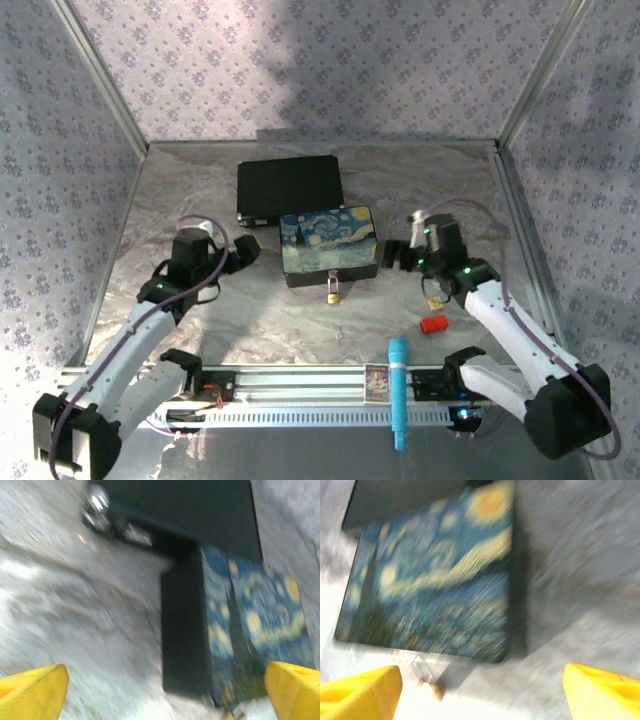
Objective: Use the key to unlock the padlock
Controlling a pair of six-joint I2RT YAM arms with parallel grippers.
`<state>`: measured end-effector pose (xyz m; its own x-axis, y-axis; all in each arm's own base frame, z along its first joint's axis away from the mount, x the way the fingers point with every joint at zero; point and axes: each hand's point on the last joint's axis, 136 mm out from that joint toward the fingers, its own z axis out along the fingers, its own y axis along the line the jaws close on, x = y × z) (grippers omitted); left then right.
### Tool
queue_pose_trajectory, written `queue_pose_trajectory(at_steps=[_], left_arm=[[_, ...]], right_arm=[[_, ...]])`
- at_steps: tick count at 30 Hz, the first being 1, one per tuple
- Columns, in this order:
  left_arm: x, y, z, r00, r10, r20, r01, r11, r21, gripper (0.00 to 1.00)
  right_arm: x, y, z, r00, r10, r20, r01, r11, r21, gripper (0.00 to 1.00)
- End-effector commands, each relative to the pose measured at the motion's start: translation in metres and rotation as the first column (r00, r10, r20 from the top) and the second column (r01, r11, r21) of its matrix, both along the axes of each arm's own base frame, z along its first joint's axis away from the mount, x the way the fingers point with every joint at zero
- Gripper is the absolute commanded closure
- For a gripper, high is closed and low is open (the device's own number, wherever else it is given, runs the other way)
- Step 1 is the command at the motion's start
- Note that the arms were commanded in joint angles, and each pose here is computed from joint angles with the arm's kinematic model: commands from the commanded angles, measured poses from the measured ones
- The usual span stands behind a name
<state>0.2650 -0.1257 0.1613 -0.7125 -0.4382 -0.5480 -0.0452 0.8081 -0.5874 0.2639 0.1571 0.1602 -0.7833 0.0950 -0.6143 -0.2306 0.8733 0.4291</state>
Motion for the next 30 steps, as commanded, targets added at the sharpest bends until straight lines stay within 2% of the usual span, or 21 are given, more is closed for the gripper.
queue_pose_trajectory(at_steps=[1,6,10,15,20,30], left_arm=[[-0.04,-0.025,-0.022,0.989,-0.078,-0.122,0.072,0.996,-0.055,0.0],[-0.066,-0.062,-0.035,0.977,-0.171,-0.127,0.155,0.98,-0.127,0.05],[-0.077,-0.076,-0.045,0.967,-0.209,-0.147,0.197,0.976,-0.096,0.06],[-0.078,-0.09,-0.046,0.962,-0.235,-0.14,0.221,0.969,-0.111,0.08],[-0.077,-0.094,-0.051,0.959,-0.239,-0.152,0.225,0.969,-0.101,0.08],[-0.08,-0.091,-0.059,0.96,-0.226,-0.163,0.213,0.973,-0.092,0.08]], right_arm=[[-0.042,0.016,-0.028,0.989,-0.016,-0.145,0.004,0.997,-0.082,0.19],[-0.082,0.055,-0.061,0.977,0.025,-0.212,-0.056,0.988,-0.143,0.31],[-0.104,0.074,-0.082,0.97,0.043,-0.239,-0.097,0.971,-0.218,0.4],[-0.121,0.103,-0.101,0.956,0.086,-0.28,-0.154,0.961,-0.231,0.47],[-0.13,0.113,-0.114,0.955,0.074,-0.288,-0.166,0.937,-0.308,0.49],[-0.143,0.114,-0.136,0.945,0.043,-0.324,-0.187,0.885,-0.426,0.62]])
